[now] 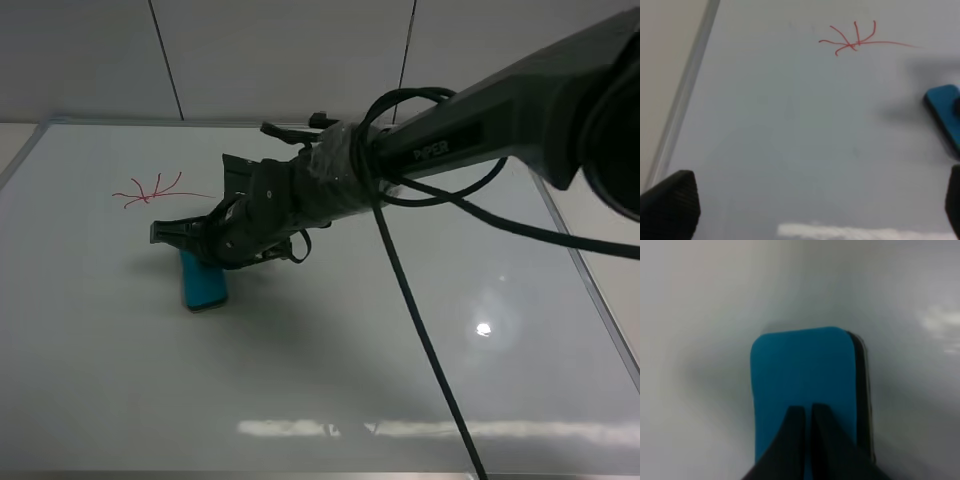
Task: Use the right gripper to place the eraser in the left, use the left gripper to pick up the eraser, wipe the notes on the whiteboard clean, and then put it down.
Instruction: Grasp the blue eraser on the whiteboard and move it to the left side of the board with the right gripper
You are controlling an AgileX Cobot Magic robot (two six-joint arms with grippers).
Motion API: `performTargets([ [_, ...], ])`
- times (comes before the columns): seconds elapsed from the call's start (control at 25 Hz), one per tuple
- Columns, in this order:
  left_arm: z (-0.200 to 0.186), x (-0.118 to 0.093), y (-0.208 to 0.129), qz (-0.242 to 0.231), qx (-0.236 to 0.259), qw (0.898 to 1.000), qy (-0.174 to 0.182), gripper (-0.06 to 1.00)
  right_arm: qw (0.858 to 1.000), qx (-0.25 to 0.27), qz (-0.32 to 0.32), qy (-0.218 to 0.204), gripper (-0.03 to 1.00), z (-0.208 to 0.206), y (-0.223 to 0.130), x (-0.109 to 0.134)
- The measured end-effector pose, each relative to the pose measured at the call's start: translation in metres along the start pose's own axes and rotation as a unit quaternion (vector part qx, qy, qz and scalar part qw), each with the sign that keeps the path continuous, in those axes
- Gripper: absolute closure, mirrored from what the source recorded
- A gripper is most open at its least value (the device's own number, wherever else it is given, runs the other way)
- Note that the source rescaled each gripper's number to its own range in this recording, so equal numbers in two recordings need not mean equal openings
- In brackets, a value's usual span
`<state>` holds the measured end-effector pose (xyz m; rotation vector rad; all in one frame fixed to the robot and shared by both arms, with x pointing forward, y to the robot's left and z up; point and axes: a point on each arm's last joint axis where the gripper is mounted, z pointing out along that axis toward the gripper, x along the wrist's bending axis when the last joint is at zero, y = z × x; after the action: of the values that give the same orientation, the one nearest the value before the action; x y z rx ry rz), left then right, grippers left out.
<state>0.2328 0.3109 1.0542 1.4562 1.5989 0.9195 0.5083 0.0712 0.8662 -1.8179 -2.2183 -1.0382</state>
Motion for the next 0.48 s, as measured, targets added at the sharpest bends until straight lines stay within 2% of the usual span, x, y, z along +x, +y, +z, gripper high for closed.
performTargets([
  [0.2, 0.000, 0.000, 0.000, 0.000, 0.000, 1.000, 0.000, -0.06, 0.998, 0.006, 0.042, 0.037, 0.97, 0.024, -0.002, 0.031],
  [0.48, 0.000, 0.000, 0.000, 0.000, 0.000, 1.000, 0.000, -0.06, 0.993, 0.031, 0.053, 0.100, 0.96, 0.056, 0.000, 0.079],
])
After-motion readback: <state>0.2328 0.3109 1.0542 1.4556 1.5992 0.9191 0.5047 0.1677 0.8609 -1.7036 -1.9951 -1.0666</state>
